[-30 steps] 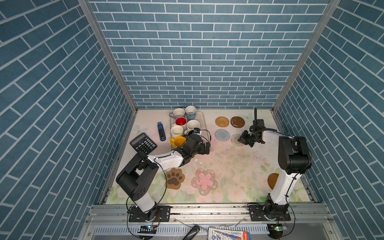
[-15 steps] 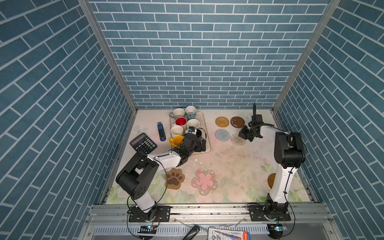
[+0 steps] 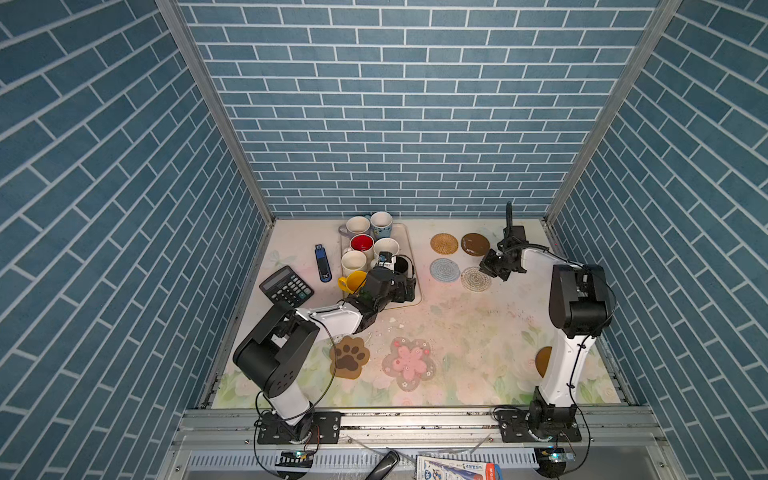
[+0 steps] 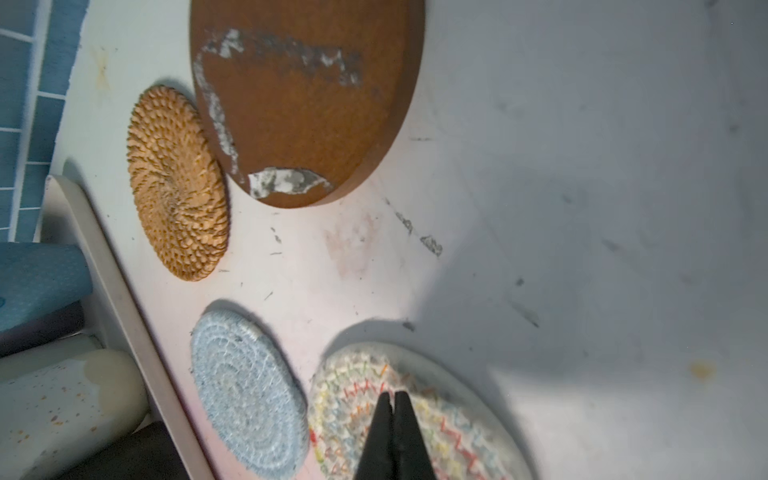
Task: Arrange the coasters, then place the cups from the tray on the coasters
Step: 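Push the multicolor striped coaster with the right gripper beside the pale blue coaster, then move the right gripper to the near brown coaster while the left hovers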
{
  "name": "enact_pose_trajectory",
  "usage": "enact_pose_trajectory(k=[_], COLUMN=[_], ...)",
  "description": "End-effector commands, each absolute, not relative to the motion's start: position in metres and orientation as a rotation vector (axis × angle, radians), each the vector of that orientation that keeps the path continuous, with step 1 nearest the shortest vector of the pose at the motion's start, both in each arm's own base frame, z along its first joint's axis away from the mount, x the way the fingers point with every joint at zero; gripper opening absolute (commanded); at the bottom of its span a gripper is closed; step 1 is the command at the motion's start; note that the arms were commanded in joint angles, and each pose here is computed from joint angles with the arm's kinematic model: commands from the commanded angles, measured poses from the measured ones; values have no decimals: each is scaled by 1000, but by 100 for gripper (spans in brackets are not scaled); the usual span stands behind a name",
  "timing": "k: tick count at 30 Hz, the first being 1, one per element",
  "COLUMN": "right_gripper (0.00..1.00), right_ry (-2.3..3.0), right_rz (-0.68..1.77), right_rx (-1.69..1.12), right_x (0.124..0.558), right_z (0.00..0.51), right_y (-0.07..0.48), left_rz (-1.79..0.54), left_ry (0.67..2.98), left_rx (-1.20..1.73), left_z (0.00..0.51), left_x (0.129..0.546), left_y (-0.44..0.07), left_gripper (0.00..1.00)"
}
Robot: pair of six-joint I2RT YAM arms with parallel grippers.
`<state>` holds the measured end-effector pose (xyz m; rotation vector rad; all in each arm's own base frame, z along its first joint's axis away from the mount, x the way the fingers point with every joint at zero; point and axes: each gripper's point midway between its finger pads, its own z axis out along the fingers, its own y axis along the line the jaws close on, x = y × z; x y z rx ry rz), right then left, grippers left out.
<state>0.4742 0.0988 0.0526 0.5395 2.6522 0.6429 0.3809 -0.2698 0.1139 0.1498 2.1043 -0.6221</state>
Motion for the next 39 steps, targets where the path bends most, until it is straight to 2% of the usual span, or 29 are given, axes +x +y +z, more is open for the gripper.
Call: enact_pose_trajectory(k=[1,8,17,28,39], right_gripper=[0,0,0,0,0], right_ry=[2657,2721,2818,2869,2813], right_rz=[583,574,530,329,344], right_rx=[454,401,407,391,380], right_x=[457,429,423,444,479], right_z=[75,57,22,-1,11], right_y=[97,112,119,99,93], left_rz=[-701,-749,-789,-843,-840], left_ry=[2057,2017,1959,1888,1887], left_rx=[194,243,293,317,344], left_z=[120,127,138,154,152], left_x=[377,369,361,356,353], left_y=[-280,-290,-296,-303,-306], left_gripper=[99,99,99,99,99])
